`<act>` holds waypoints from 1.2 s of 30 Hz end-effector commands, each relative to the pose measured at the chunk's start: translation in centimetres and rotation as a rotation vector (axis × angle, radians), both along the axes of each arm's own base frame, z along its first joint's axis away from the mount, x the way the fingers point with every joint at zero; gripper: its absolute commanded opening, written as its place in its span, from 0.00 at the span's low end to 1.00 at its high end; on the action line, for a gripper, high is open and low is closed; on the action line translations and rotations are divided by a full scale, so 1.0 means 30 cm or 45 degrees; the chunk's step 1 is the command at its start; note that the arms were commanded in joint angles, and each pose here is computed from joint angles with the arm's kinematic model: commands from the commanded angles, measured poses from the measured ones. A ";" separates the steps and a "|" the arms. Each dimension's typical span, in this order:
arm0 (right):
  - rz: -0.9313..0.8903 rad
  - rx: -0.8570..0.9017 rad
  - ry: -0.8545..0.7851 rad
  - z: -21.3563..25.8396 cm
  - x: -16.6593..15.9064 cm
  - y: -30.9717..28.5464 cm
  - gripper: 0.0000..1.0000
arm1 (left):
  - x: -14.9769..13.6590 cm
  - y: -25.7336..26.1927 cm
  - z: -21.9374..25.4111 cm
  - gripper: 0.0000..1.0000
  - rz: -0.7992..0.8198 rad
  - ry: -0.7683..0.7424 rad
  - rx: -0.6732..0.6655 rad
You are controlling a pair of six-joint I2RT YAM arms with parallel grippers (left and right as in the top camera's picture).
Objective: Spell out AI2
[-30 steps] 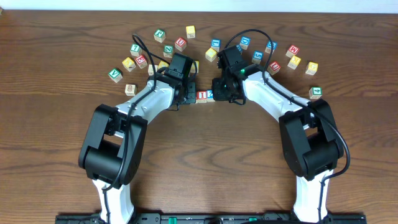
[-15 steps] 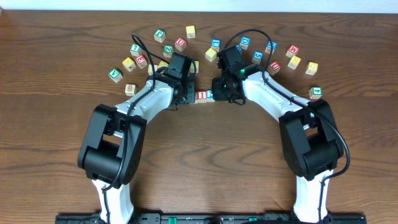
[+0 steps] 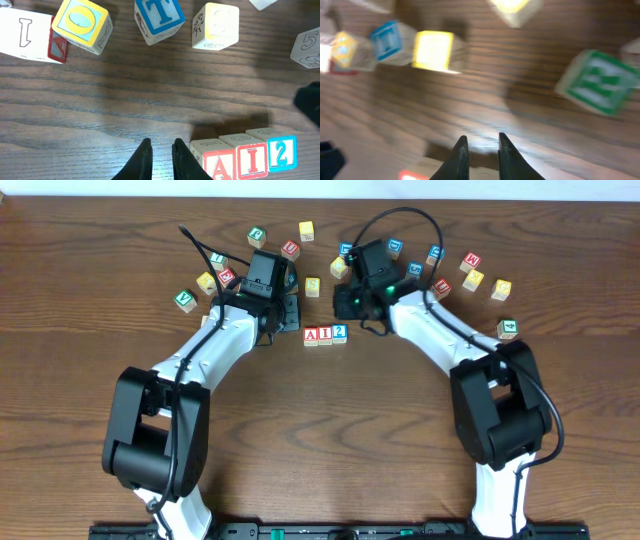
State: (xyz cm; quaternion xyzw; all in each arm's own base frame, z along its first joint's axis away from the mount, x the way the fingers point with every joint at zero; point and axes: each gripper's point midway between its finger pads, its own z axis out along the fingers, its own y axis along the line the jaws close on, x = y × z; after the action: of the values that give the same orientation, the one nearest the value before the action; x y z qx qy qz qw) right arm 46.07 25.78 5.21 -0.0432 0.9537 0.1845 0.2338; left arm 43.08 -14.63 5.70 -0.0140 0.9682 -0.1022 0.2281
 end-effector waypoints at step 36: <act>0.023 -0.088 0.096 -0.106 -0.078 0.051 0.12 | -0.007 0.087 -0.002 0.15 0.162 0.012 0.127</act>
State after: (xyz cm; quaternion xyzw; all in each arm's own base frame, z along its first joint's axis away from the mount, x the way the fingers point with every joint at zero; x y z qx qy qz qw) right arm 44.03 27.03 2.81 -0.0549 0.9646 0.1612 0.2012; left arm 42.67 -12.38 5.16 -0.0572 0.9720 -0.0475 0.2229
